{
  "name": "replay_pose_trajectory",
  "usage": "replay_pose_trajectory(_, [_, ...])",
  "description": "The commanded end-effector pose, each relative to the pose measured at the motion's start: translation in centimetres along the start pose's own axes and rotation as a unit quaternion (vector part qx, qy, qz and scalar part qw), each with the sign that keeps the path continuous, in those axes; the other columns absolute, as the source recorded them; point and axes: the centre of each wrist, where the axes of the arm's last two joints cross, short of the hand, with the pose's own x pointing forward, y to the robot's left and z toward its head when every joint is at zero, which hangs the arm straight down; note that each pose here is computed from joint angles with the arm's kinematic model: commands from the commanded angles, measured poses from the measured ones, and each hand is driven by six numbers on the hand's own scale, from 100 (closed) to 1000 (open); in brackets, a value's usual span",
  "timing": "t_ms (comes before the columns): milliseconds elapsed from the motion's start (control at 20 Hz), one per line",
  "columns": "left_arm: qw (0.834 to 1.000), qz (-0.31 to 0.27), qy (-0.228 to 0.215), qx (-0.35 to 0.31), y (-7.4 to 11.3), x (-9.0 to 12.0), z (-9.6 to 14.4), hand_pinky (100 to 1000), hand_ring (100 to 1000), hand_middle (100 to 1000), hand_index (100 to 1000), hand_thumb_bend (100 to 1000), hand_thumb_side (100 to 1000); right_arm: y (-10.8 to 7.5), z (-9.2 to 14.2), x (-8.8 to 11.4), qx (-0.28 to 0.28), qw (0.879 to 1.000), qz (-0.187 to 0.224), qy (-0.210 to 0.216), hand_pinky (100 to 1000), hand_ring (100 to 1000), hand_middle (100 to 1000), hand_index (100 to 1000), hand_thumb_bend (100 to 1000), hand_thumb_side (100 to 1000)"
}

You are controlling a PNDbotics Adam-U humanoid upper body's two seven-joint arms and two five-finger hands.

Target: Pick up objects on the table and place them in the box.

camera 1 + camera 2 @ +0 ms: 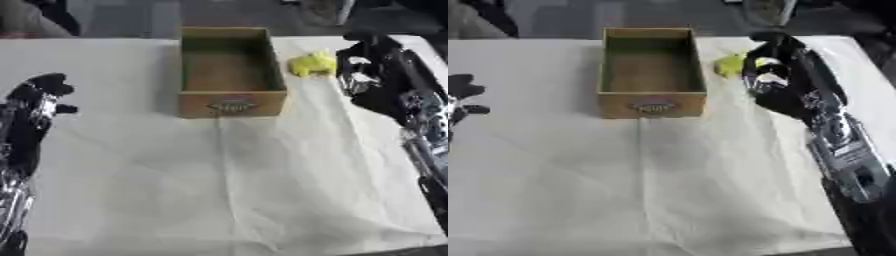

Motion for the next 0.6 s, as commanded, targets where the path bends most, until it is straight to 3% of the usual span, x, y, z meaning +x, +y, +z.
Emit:
replay_pose_trajectory(50, [1.0, -0.005, -0.019, -0.007, 0.0, 1.0, -0.4, 635, 790, 594, 755, 303, 620, -2.5, -1.3, 2.6, -0.026, 0.998, 0.025, -0.045, 630, 769, 562, 811, 100, 100])
replay_pose_trajectory(250, [1.0, -0.003, -0.02, -0.01, -0.1, 1.0, -0.5, 635, 789, 594, 755, 301, 619, -4.5, -3.2, 5.3, -0.057, 0.993, 0.04, -0.099, 635, 764, 566, 810, 100, 100])
replay_pose_trajectory(600, [0.999, 0.0, -0.025, -0.02, -0.4, 1.2, -0.7, 635, 789, 593, 756, 301, 615, -7.4, -6.3, 8.5, -0.096, 0.983, 0.028, -0.154, 643, 759, 574, 811, 100, 100])
